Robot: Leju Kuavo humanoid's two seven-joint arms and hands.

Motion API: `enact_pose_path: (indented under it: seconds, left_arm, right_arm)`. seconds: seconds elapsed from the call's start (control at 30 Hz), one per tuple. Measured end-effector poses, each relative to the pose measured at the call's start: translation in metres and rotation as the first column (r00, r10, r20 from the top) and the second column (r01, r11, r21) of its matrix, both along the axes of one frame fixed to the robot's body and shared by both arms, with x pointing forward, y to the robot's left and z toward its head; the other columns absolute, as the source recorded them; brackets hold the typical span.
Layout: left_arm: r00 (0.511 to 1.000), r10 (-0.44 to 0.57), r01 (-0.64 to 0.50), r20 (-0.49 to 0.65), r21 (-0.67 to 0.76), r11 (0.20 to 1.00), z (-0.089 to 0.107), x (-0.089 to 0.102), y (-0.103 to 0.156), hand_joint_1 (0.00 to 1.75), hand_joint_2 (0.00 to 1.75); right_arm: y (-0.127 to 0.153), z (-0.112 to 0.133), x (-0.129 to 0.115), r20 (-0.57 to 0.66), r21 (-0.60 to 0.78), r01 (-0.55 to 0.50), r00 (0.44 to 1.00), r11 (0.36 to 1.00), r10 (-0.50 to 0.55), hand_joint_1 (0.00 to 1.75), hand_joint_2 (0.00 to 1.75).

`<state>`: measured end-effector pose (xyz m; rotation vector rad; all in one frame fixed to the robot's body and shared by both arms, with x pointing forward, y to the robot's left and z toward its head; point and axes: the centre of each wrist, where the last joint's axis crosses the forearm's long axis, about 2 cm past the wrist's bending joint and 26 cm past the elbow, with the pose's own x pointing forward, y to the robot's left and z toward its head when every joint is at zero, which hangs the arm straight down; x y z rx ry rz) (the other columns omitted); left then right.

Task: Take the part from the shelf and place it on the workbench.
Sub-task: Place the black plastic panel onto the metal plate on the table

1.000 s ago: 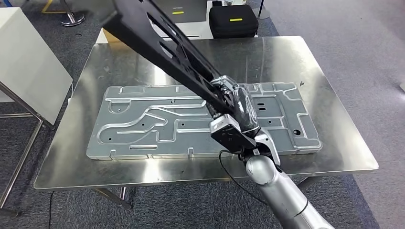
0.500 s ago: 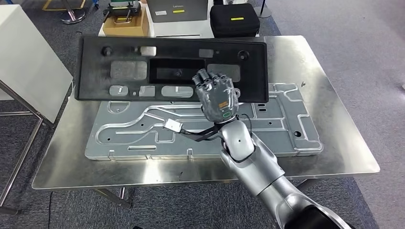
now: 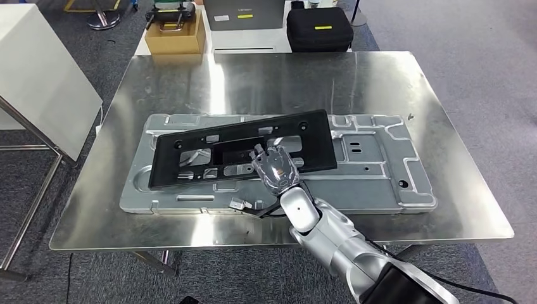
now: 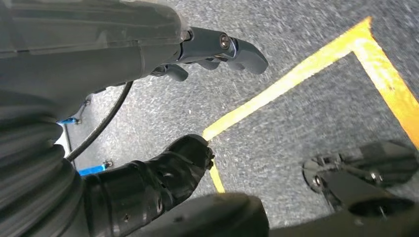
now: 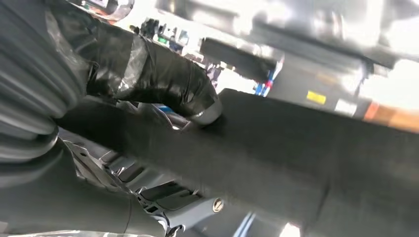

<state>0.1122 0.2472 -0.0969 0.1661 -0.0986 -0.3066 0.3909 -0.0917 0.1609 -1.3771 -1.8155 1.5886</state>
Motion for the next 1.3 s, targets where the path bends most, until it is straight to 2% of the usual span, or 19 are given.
enact_pose_path:
  seconds: [0.03, 0.17, 0.27, 0.37, 0.5, 0.9, 1.3]
  left_arm:
    - [1.000, -0.002, 0.002, 0.003, -0.002, 1.000, 0.000, 0.000, 0.000, 0.00, 1.75]
    - [1.000, 0.003, -0.003, 0.003, -0.007, 1.000, 0.000, -0.001, 0.000, 0.00, 1.75]
    - [1.000, 0.023, -0.023, -0.009, -0.010, 1.000, -0.001, -0.004, 0.001, 0.00, 1.75]
    - [0.999, 0.041, -0.042, -0.020, -0.023, 0.999, -0.002, -0.006, 0.002, 0.00, 1.75]
    - [0.999, 0.046, -0.047, -0.020, -0.035, 0.998, -0.001, -0.004, 0.004, 0.00, 0.00]
    - [0.995, 0.093, -0.093, -0.026, 0.002, 0.996, -0.002, -0.007, 0.007, 0.00, 0.00]
    - [0.994, 0.100, -0.102, -0.040, -0.037, 0.994, -0.003, -0.008, 0.009, 0.00, 0.00]
  right_arm:
    - [-0.001, -0.003, 0.000, -0.031, -0.020, -0.006, 0.999, 1.000, 0.005, 1.75, 1.75]
    - [-0.003, -0.009, 0.000, -0.158, -0.067, -0.030, 0.987, 0.997, 0.020, 0.00, 0.00]
    - [-0.004, -0.011, 0.002, -0.269, -0.081, -0.054, 0.963, 0.995, 0.031, 0.00, 0.00]
    - [-0.003, -0.005, 0.007, -0.323, -0.082, -0.074, 0.945, 0.994, 0.044, 0.00, 0.00]
    - [-0.002, 0.002, 0.011, -0.342, -0.077, -0.072, 0.939, 0.994, 0.042, 0.00, 0.00]
    - [-0.002, 0.000, 0.011, -0.433, -0.051, -0.049, 0.901, 0.997, 0.022, 0.00, 0.00]
    - [0.006, -0.003, 0.006, -0.455, -0.042, -0.061, 0.890, 0.997, 0.035, 0.00, 0.00]
